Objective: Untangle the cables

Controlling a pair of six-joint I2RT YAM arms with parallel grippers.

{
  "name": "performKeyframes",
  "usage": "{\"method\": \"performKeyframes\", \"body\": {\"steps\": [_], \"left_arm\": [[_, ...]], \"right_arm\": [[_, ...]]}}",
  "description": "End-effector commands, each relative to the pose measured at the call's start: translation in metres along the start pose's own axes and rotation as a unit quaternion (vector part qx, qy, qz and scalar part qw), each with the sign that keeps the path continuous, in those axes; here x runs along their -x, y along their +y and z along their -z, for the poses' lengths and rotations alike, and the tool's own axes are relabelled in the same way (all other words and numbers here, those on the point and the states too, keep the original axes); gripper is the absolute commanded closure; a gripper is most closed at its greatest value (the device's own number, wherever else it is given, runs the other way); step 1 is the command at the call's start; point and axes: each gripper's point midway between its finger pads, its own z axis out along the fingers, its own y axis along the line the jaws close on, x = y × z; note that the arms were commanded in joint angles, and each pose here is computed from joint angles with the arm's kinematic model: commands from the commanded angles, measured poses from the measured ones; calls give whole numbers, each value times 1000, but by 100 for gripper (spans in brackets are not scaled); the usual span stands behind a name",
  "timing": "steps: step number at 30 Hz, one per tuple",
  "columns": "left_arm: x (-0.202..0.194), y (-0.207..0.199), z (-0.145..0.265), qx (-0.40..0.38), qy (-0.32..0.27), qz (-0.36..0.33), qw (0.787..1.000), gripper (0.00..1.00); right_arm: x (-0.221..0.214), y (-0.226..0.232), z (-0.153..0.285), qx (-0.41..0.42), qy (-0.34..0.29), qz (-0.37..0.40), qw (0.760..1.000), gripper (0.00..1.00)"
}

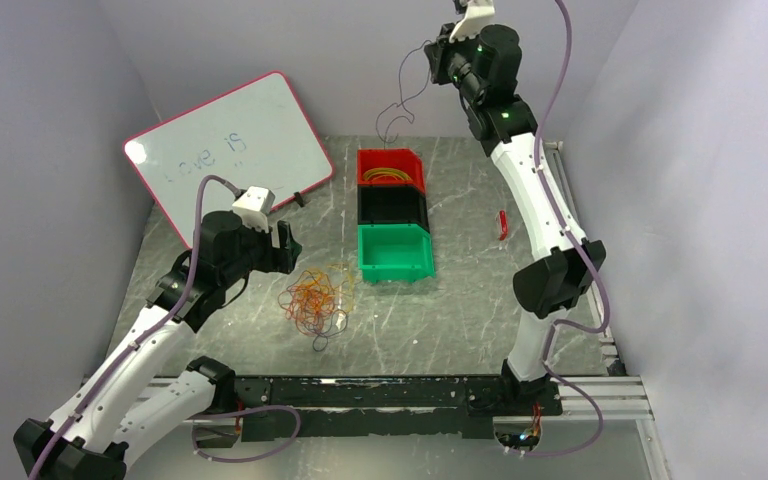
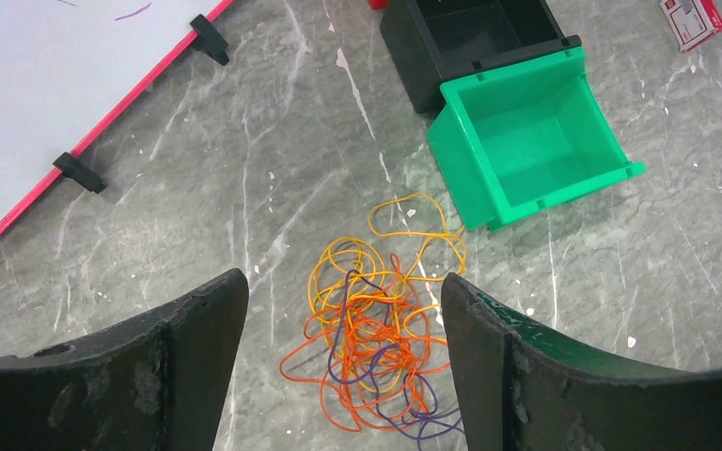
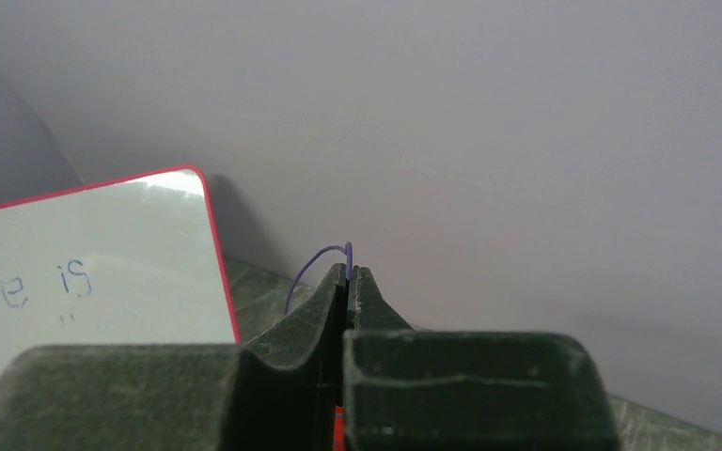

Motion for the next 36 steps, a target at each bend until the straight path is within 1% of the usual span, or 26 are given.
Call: {"method": "performKeyframes", "body": {"steps": [1, 10, 17, 29, 33, 36], "left_arm": [[-1, 3, 1, 9, 2, 0, 1000, 21], [-2, 4, 0, 9, 5, 0, 1000, 21], [-2, 4, 0, 10, 6, -1, 1000, 21], [-3, 3, -1, 8, 7, 1, 1000, 21], [1, 0, 1, 0, -2, 5, 1000, 21], [7, -3, 2, -3, -15, 17, 1000, 21]], "right_arm": [[-1, 1, -7, 10, -6, -10, 1000, 100], [-65, 2, -23, 20, 47, -20, 999, 100], [-104, 6, -27, 31, 78, -36, 996, 100], [-162, 8, -34, 34, 126, -55, 990, 100], [-185, 5, -35, 28, 147, -54, 987, 100], [-193, 3, -34, 24, 157, -50, 986, 100]]}}
